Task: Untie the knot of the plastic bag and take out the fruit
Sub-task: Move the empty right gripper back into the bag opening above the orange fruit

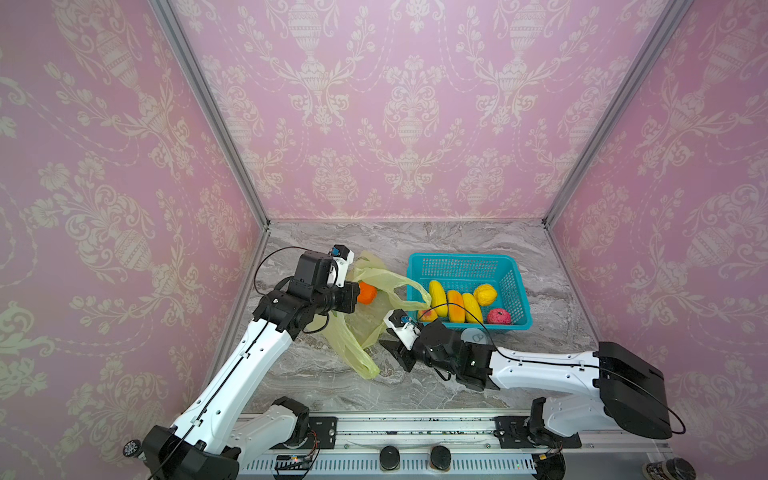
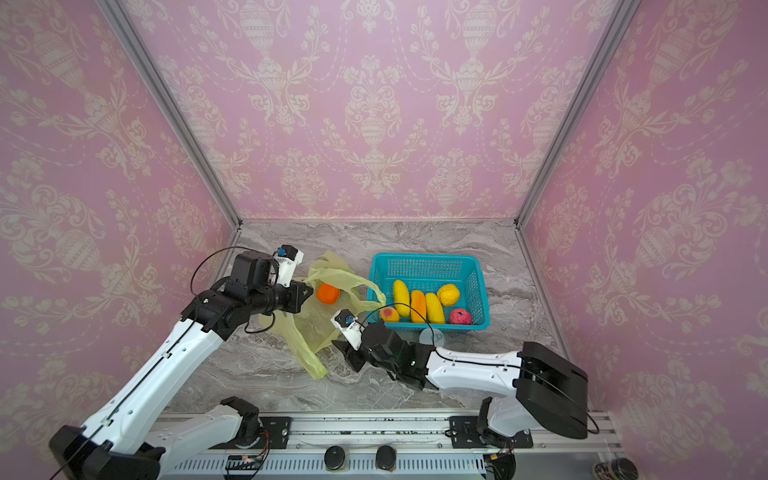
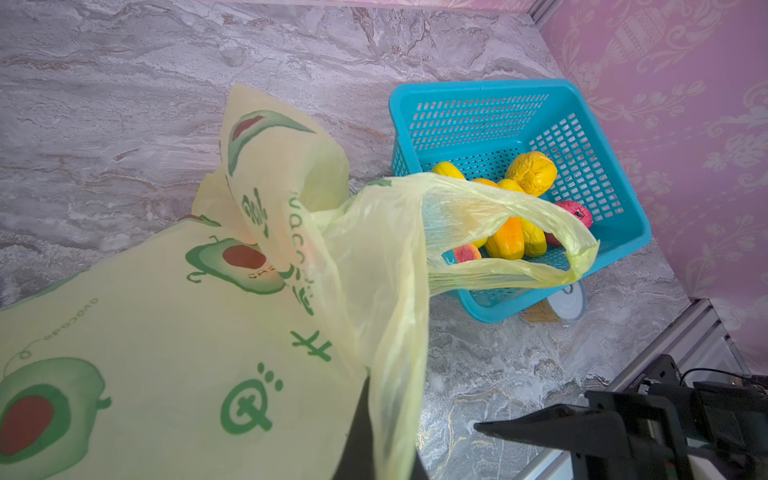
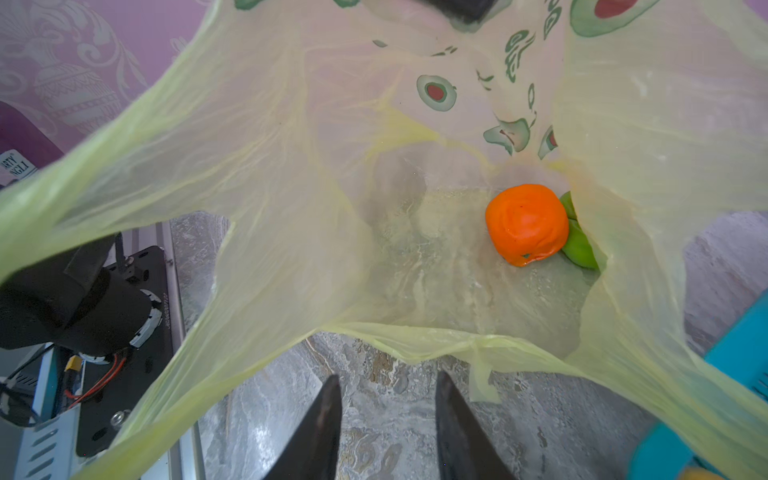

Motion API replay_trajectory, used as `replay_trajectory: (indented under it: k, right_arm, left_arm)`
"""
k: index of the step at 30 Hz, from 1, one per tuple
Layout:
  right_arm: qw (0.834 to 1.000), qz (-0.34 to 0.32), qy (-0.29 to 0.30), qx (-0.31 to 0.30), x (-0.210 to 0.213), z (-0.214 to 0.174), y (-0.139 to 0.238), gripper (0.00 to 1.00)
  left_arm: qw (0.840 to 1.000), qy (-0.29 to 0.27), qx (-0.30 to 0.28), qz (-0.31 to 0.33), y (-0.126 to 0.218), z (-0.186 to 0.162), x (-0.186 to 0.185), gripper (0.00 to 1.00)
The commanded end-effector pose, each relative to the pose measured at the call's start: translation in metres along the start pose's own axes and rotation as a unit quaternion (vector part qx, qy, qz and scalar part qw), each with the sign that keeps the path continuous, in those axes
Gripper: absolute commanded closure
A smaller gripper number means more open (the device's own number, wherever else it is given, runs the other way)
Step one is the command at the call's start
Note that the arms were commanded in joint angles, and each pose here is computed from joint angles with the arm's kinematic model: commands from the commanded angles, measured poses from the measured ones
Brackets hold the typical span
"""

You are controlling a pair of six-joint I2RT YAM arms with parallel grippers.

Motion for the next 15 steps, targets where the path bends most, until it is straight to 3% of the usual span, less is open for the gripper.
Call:
replay_trajectory:
  k: [1,9,15]
  right_arm:
    - [1.0,-0.019,-0.006,-0.012,-0.002,0.013,-0.014,0.64]
    - [0.998,-0.053,-0.015,0.037,-0.004,0.01,-0.055,0.69]
    - [0.982,-0.163,-0.006,0.096,-0.021,0.012,-0.099,0.45]
  left_arm:
    - [1.0,-0.009,0.0,0.0,0.003,0.003,-0.001,1.0]
    - [1.0,-0.008,0.0,-0.006,0.004,0.003,-0.002,1.0]
    - [1.0,-0.008,0.002,-0.011,0.004,0.002,-0.003,1.0]
Point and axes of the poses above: each gripper's point midway between its finger pads, its own y axis back along the fingers, its own x axis along the line the jaws close on, z = x × y, the point moved 7 cm from there along y, back along the fingers, and after that the axes turned 15 degrees about y, right-handed, at the moved point
